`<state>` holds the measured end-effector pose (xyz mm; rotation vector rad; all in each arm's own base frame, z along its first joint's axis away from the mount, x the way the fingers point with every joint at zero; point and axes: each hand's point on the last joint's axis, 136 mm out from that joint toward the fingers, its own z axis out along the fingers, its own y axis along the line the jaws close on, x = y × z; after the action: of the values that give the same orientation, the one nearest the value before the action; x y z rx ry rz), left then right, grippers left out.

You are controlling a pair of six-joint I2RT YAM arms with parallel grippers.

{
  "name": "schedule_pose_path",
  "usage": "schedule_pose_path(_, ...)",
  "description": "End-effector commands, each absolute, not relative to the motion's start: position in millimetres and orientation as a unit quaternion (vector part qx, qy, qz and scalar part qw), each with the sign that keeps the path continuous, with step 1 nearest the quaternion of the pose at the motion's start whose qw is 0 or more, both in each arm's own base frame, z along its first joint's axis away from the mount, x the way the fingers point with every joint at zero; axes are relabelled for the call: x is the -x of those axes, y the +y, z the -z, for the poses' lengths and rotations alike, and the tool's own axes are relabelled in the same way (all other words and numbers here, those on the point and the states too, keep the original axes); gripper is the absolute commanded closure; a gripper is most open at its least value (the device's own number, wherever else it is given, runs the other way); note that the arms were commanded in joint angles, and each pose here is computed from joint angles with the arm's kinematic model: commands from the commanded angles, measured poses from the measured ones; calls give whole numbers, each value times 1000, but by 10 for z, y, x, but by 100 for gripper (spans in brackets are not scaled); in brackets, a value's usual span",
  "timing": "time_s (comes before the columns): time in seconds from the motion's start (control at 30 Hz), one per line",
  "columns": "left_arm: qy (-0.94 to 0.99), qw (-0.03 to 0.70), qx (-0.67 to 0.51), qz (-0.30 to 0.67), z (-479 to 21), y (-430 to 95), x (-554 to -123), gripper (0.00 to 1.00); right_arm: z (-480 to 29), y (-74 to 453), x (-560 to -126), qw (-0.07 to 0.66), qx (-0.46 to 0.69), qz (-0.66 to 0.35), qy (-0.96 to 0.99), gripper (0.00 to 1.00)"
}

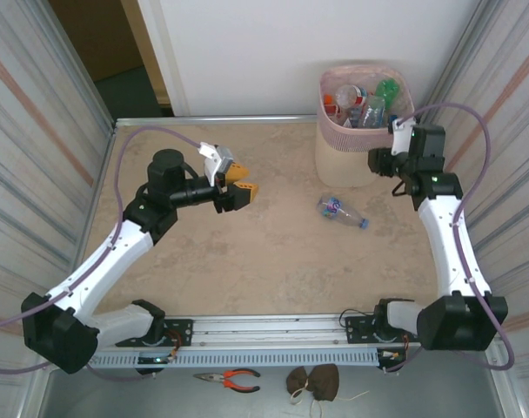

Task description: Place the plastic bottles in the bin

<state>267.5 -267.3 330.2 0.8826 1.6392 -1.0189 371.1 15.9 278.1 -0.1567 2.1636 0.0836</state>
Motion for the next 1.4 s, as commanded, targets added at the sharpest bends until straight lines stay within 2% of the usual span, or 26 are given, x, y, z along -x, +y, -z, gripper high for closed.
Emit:
schedule_pose_path(0.0, 674, 489, -353, 427, -3353, -2701, -2704, 38, -2505, 410, -3501, 441, 165, -54, 881, 42)
schedule_pose_path(0.13, 678, 484, -349, 428, -3320, -2711, -2734, 38, -2023, 464, -3316, 373, 243, -26, 895, 35)
schedule_pose_path(0.33, 680, 483, -348, 429, -3297, -2729, -2765, 38, -1380, 425, -3100, 251, 277, -18, 927, 30)
schedule_pose_path(0.47, 680, 480, -349, 430, -3288, -2746, -2789, 38, -1072, 387, -3082, 205, 282, -7, 937, 29)
schedule_pose_path(0.67, 679, 483, -352, 428, -3288, -2747, -2795, 38, -706, 539, -3034, 156, 302, -33, 940, 20)
schedule_pose_path(0.8, 677, 485, -354, 426, -3300, -2745, -2794, 37, -474, 463, -3071, 130, 300, -12, 945, 17)
schedule_pose_path(1.13, 680, 486, -351, 422, -3276, -2742, -2822, 37, -223, 366, -3201, 109, 293, 10, 950, 18)
schedule_pose_path(1.37, 680, 488, -351, 420, -3295, -2738, -2836, 37, -153, 440, -3095, 83, 293, -12, 953, 32)
